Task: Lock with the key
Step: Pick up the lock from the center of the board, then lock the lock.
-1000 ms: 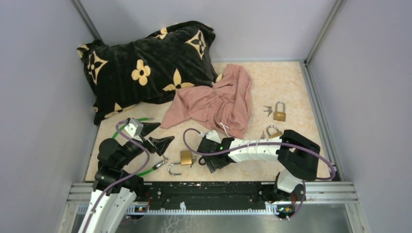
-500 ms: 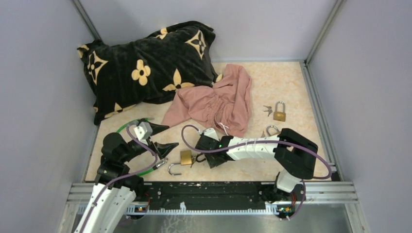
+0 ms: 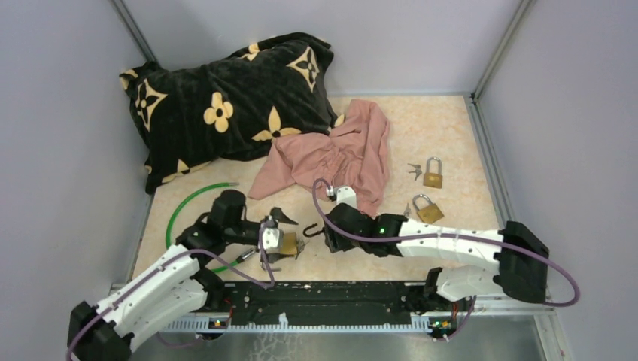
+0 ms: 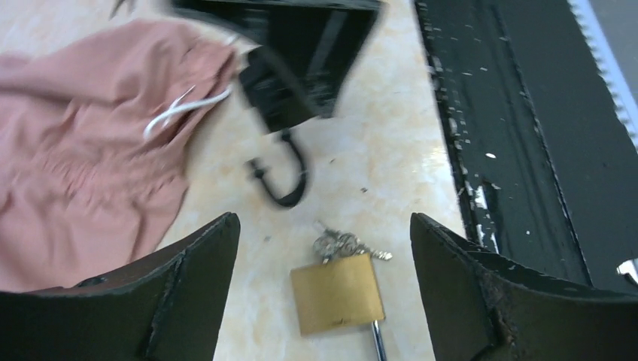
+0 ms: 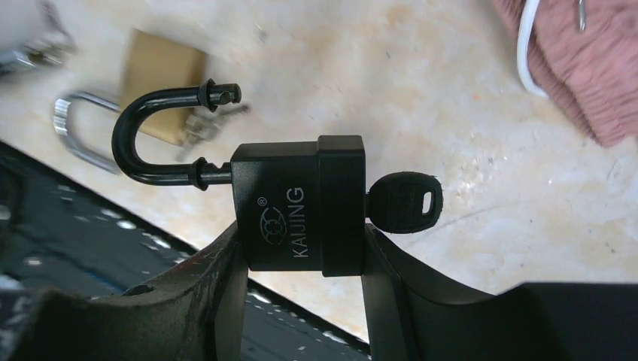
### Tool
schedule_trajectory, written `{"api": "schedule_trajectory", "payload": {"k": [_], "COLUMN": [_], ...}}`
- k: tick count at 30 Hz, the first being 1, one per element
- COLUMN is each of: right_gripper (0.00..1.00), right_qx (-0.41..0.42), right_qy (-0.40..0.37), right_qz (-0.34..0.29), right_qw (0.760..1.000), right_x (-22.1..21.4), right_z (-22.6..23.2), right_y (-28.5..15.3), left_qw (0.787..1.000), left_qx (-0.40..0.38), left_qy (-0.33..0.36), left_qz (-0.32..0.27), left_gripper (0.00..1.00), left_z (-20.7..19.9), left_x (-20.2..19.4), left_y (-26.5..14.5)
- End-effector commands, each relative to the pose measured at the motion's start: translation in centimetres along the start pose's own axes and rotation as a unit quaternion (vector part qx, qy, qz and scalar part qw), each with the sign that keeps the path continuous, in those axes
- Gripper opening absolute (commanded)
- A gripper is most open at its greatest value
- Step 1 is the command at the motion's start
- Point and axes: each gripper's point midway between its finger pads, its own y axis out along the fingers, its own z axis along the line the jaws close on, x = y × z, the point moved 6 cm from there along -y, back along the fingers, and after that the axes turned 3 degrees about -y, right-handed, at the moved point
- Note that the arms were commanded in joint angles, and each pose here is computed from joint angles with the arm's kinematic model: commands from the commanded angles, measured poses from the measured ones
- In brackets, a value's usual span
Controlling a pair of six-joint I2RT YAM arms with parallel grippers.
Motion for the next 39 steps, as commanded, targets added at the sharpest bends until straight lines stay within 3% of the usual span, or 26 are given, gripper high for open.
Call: {"api": "schedule_trajectory", "payload": {"k": [1, 5, 10, 15, 19, 22, 25, 28, 30, 32, 33, 34, 37, 39], "right_gripper": [0.00, 0.00, 0.00, 0.00, 0.00, 0.00, 0.00, 0.00, 0.00, 0.46, 0.79, 0.96, 0.98, 0.98], "right_qx": [0.072, 0.079, 0.088, 0.102, 0.106, 0.115, 0.122, 0.127, 0.138, 0.146, 0.148, 0.143, 0.151, 0.205], "right_qy": [0.063, 0.057, 0.039, 0.037, 0.037, 0.037, 0.038, 0.035, 0.028, 0.009, -0.005, -0.013, -0.039, -0.059], "right_qz": [-0.135, -0.153, -0.145, -0.154, -0.163, -0.170, -0.174, -0.172, -0.170, -0.166, -0.163, -0.165, -0.174, -0.197], "right_qw": [0.986, 0.983, 0.985, 0.982, 0.980, 0.978, 0.976, 0.976, 0.975, 0.975, 0.975, 0.976, 0.972, 0.957], "right_x": [5.2, 6.2, 6.9, 7.5, 8.3, 8.6, 8.7, 8.6, 8.3, 7.8, 7.5, 7.1, 6.0, 5.8], "right_z": [1.9, 2.1, 2.8, 3.4, 3.7, 3.8, 3.9, 4.0, 4.1, 3.9, 3.7, 3.2, 1.7, 1.4], "right_y": [-2.6, -3.5, -3.8, -3.9, -4.6, -5.0, -5.2, -5.1, -5.2, -5.3, -5.4, -5.6, -6.2, -7.2], "left_qw": [0.988, 0.985, 0.982, 0.983, 0.984, 0.984, 0.983, 0.982, 0.984, 0.987, 0.988, 0.988, 0.987, 0.984], "left_qx": [-0.020, 0.031, 0.084, 0.063, 0.047, 0.050, 0.061, 0.077, 0.094, 0.116, 0.128, 0.138, 0.125, 0.091], "left_qy": [0.152, 0.166, 0.166, 0.169, 0.169, 0.173, 0.172, 0.170, 0.151, 0.108, 0.078, 0.054, -0.028, -0.076], "left_qz": [-0.011, -0.028, -0.017, -0.016, -0.009, -0.010, -0.015, -0.015, -0.016, -0.027, -0.035, -0.050, -0.099, -0.132], "left_gripper": [0.89, 0.86, 0.68, 0.48, 0.46, 0.31, 0.21, 0.00, 0.00, 0.00, 0.00, 0.00, 0.00, 0.00], "left_z": [1.0, 2.8, 4.3, 3.4, 2.9, 2.9, 3.2, 3.5, 3.9, 4.3, 4.4, 4.7, 4.2, 3.3], "left_x": [2.1, 2.7, 2.3, 1.8, 1.0, 1.2, 1.5, 1.8, 2.3, 3.2, 3.8, 4.8, 7.1, 8.5], "left_y": [2.6, 3.6, 3.8, 4.0, 4.3, 4.4, 4.5, 4.4, 4.1, 3.8, 3.6, 3.2, 2.3, 1.8]}}
